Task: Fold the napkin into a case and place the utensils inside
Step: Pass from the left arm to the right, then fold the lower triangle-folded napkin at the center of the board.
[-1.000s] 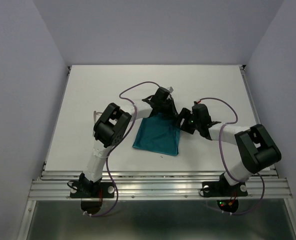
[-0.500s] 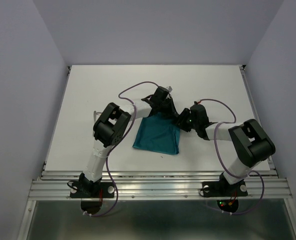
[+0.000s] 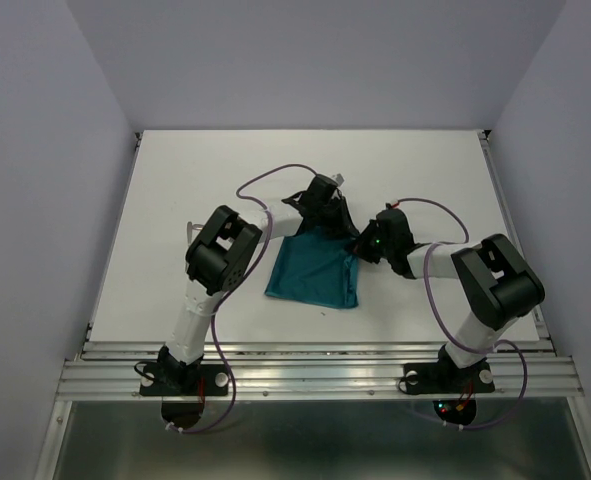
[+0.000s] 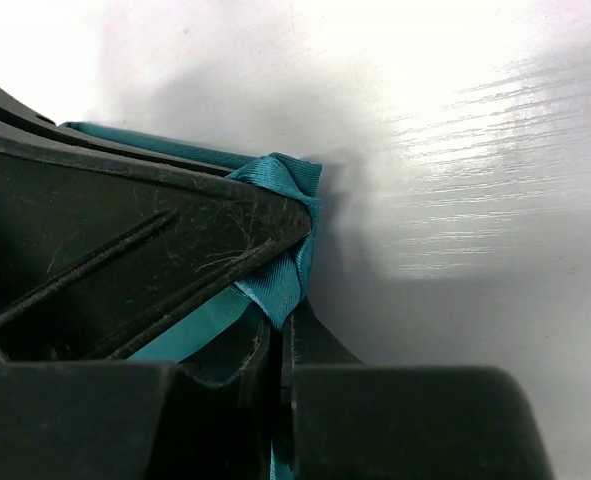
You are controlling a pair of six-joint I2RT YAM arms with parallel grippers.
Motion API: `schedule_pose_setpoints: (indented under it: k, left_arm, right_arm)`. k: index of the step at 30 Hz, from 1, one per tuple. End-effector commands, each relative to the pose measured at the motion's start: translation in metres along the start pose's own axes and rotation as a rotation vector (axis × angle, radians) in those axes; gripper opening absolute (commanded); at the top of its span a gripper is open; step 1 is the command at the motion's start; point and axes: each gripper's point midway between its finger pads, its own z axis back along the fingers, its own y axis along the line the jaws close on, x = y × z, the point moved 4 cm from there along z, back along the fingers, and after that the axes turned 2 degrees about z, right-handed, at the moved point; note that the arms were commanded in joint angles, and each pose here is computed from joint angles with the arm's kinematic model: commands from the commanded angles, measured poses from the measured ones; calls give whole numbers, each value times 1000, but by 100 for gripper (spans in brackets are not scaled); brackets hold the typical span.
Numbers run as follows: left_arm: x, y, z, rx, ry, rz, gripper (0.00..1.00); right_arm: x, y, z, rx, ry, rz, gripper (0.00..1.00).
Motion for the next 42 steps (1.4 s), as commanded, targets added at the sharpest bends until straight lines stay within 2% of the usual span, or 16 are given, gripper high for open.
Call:
schedule_pose_setpoints:
  k: [1, 4, 7, 17, 18, 20, 21, 23, 27, 31, 42]
  left_arm:
    - [17, -31, 29, -69, -65, -41, 32]
    - [20, -34, 35, -60, -78, -54, 49]
    - [27, -40, 47, -52, -116, -67, 56]
    - [31, -46, 82, 2, -168, -141, 56]
    - [31, -40, 86, 32, -180, -148, 54]
    - [24, -27, 98, 85, -192, -158, 40]
    - [22, -20, 101, 98, -186, -173, 20]
    - [15, -11, 107, 112, -172, -181, 0]
    - [-19, 0, 104, 54, -49, -191, 0]
    - [-38, -3, 88, 13, 3, -189, 0]
    - [-30, -1, 55, 38, -44, -149, 0]
  right_arm:
    - [10, 2, -4, -29, -49, 26, 1]
    - [10, 0, -3, -40, -50, 29, 1]
    - [10, -1, -3, -46, -46, 28, 1]
    - [12, -6, -4, -93, -54, 40, 1]
    - [11, -10, -4, -121, -40, 46, 1]
    - [17, -3, -4, -136, -50, 76, 1]
    - [18, -5, -3, -158, -42, 84, 1]
    - [26, -1, -2, -175, -60, 105, 1]
    - [28, -1, -4, -202, -44, 132, 1]
    - [25, -2, -6, -194, -23, 141, 1]
    - [19, -3, -6, -182, 5, 152, 1]
